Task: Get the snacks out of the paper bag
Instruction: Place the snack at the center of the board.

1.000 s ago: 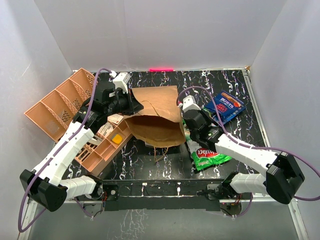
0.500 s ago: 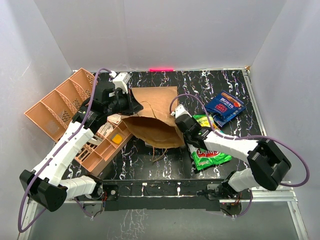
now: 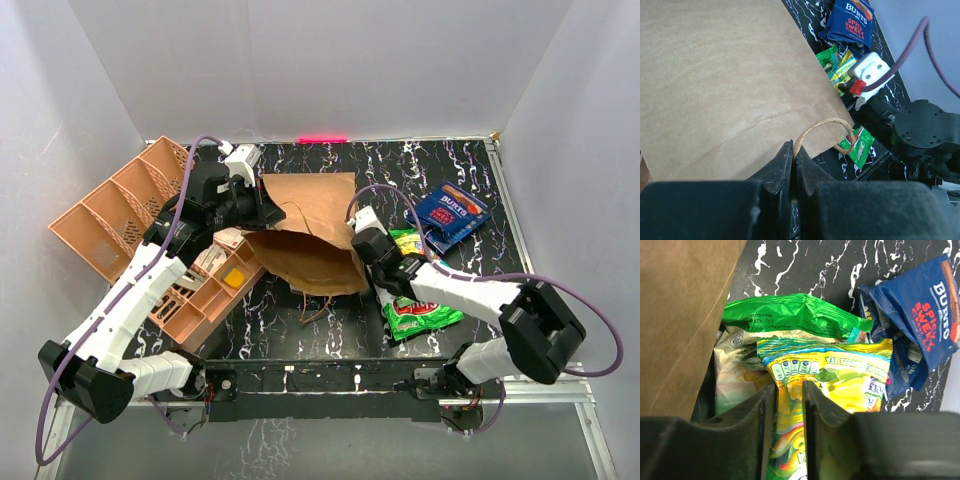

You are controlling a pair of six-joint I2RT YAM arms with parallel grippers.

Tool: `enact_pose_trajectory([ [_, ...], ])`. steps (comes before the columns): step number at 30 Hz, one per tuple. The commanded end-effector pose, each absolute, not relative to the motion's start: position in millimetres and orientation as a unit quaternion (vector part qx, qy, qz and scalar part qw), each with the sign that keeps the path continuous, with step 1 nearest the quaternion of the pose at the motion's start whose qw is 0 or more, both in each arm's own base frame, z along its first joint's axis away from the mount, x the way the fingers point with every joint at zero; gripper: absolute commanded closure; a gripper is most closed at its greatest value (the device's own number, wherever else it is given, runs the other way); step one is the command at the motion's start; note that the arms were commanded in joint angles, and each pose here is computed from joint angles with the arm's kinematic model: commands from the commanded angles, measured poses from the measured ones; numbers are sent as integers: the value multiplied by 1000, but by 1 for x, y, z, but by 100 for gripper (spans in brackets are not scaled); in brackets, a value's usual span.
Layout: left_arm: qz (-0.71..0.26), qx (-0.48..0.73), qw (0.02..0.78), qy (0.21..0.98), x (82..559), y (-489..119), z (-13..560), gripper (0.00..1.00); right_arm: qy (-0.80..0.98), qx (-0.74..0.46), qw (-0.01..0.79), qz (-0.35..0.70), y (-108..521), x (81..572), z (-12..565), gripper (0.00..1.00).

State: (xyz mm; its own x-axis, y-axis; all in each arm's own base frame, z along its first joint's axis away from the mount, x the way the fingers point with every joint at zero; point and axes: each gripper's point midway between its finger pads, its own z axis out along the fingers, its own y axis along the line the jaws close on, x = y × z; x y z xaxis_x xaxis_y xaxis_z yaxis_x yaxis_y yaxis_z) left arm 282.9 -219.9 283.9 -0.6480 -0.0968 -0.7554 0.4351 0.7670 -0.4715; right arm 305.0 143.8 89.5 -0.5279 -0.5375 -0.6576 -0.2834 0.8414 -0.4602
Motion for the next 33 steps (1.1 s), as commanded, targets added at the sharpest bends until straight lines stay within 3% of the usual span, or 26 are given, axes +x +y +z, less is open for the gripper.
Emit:
enact_pose_trajectory([
  [1,-340,110,435,827,279,-220,312,100,849,-191,477,-125,147,312,135,63],
  [9,-357,122,437,816,274,-224,321,100,834,-199,514,-17,158,285,190,28],
  [15,-364,130,439,811,273,-227,325,100,810,-224,536,83,171,256,222,17],
  [18,-367,129,439,810,273,-228,326,100,783,-283,536,139,185,235,229,3],
  [24,-385,132,435,803,273,-234,331,100,746,-365,521,199,202,202,233,2],
  [33,-432,161,430,776,263,-249,346,100,577,-457,590,333,242,151,290,2],
])
